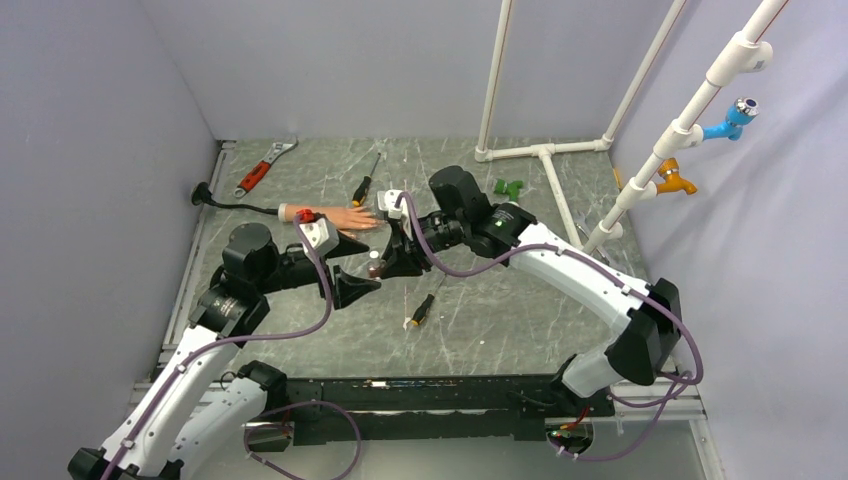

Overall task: Paint the nails
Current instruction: Place the nail polish bottle at the center of the board.

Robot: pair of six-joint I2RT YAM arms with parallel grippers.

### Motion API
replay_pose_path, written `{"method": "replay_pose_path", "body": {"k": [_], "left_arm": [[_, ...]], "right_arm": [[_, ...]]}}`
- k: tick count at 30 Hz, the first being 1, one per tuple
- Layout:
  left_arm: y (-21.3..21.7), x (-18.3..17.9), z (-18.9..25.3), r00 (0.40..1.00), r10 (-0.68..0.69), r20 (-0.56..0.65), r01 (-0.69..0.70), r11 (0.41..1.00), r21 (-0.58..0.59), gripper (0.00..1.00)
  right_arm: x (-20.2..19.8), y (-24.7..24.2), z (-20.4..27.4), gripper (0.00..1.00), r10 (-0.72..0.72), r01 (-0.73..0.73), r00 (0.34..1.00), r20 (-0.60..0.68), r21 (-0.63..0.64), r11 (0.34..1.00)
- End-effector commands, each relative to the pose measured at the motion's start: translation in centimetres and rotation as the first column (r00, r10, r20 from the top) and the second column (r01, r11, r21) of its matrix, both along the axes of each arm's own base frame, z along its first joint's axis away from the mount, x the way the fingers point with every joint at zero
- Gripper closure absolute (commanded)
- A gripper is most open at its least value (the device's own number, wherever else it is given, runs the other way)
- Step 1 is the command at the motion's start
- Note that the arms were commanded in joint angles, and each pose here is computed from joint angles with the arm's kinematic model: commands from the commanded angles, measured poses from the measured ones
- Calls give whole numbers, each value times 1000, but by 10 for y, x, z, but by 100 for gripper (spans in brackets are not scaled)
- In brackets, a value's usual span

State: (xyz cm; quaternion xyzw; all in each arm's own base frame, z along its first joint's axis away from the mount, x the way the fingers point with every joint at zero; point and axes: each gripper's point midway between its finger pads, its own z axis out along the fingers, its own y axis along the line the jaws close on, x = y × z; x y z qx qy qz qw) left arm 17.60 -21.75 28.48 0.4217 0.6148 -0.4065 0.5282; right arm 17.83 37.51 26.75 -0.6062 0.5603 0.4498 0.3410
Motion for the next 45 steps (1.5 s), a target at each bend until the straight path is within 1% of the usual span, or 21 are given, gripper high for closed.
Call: {"method": "replay_pose_path", "body": {"k": [1, 3, 5, 6, 8, 10, 14, 16, 19, 22, 23, 27, 30, 33, 38, 41, 45], "left_arm": [[10, 11, 25, 991, 94, 98, -94, 996, -7, 17], [20, 21, 27, 976, 186, 113, -187, 982, -1, 15], [32, 33, 30, 948, 288, 138, -288, 958, -19, 11], [40, 40, 30, 925, 351, 142, -350, 936, -32, 8], [62, 59, 28, 856, 501, 132, -499, 865, -50, 1], [78, 69, 26, 800, 587, 125, -584, 809, -59, 1], [96, 78, 27, 733, 668, 124, -662, 744, -95, 1], [107, 84, 24, 691, 713, 117, -709, 701, -80, 1], [126, 92, 20, 604, 794, 59, -793, 607, -52, 1], [139, 95, 17, 544, 838, 40, -837, 546, -37, 1], [143, 95, 18, 530, 847, 39, -846, 531, -40, 1], [157, 92, 24, 465, 885, 40, -882, 467, -71, 1], [171, 89, 29, 397, 917, 42, -911, 399, -99, 1], [179, 84, 34, 365, 930, 42, -922, 367, -119, 1], [186, 80, 37, 331, 943, 41, -933, 334, -135, 1], [188, 79, 39, 326, 944, 43, -935, 329, -135, 1], [186, 78, 40, 339, 939, 50, -929, 343, -141, 1]], "right_arm": [[14, 0, 24, 100, -97, 91, 992, 82, 71, 993], [20, -1, 22, 100, -136, 130, 987, 87, 67, 989], [25, -1, 22, 100, -166, 159, 982, 94, 75, 984], [28, -1, 19, 100, -186, 179, 978, 91, 73, 981], [33, -1, 16, 100, -216, 210, 972, 89, 73, 975], [37, 0, 11, 100, -240, 235, 968, 77, 69, 970], [44, 2, -2, 100, -274, 271, 960, 61, 53, 961], [48, 5, -11, 100, -289, 287, 956, 48, 39, 957], [52, 13, -21, 100, -312, 312, 950, 1, 49, 949], [51, 30, -33, 100, -308, 310, 951, -30, 66, 949], [50, 36, -44, 100, -314, 316, 949, -34, 43, 948], [50, 64, -67, 100, -335, 335, 942, 25, 18, 942], [49, 79, -86, 100, -334, 334, 942, 30, -1, 942], [48, 90, -99, 100, -332, 332, 943, 19, 10, 943], [55, 106, -121, 100, -379, 378, 925, 24, 45, 925], [56, 115, -133, 100, -393, 390, 919, 32, 62, 919], [53, 125, -150, 100, -389, 386, 920, 43, 75, 920]]}}
